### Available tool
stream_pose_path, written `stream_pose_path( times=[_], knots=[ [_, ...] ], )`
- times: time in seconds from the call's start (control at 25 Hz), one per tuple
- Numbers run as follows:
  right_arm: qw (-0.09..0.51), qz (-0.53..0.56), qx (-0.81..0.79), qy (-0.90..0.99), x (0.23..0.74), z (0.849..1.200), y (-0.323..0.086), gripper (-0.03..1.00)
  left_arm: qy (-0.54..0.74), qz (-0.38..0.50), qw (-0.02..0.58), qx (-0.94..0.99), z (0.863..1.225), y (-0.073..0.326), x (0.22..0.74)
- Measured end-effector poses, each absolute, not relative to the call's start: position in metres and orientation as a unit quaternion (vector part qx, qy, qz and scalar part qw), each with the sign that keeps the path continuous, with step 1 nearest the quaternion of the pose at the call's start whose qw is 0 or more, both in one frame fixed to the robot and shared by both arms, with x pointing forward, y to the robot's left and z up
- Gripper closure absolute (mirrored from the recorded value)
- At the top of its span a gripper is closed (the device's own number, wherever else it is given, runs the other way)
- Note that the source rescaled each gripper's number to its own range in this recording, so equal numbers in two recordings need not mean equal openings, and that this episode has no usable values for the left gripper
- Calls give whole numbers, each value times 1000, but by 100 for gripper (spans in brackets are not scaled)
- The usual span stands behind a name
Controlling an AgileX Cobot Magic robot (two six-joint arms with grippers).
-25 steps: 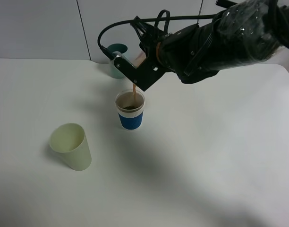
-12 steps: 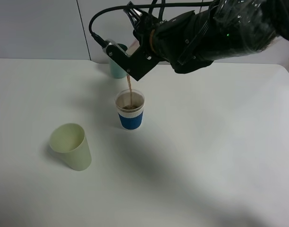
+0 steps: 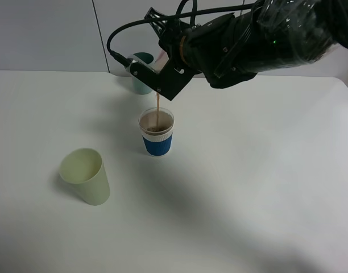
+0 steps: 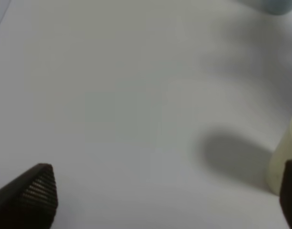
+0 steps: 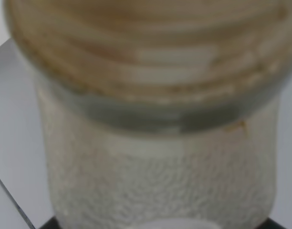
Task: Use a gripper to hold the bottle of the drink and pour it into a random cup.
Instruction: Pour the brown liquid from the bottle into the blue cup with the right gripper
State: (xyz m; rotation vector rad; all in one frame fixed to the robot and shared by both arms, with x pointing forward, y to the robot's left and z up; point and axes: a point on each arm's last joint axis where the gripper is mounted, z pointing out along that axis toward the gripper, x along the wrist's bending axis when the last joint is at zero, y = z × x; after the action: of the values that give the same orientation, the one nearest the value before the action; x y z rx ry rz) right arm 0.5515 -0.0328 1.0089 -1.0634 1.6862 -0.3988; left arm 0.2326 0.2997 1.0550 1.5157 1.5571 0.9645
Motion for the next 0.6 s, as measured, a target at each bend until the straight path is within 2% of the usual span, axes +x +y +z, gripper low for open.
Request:
stream_pose_path(
  times=[0.6],
  knots=[
    [520, -182, -474, 686, 549, 1009, -30, 97, 608, 377, 373, 592, 1055, 300, 233]
  ],
)
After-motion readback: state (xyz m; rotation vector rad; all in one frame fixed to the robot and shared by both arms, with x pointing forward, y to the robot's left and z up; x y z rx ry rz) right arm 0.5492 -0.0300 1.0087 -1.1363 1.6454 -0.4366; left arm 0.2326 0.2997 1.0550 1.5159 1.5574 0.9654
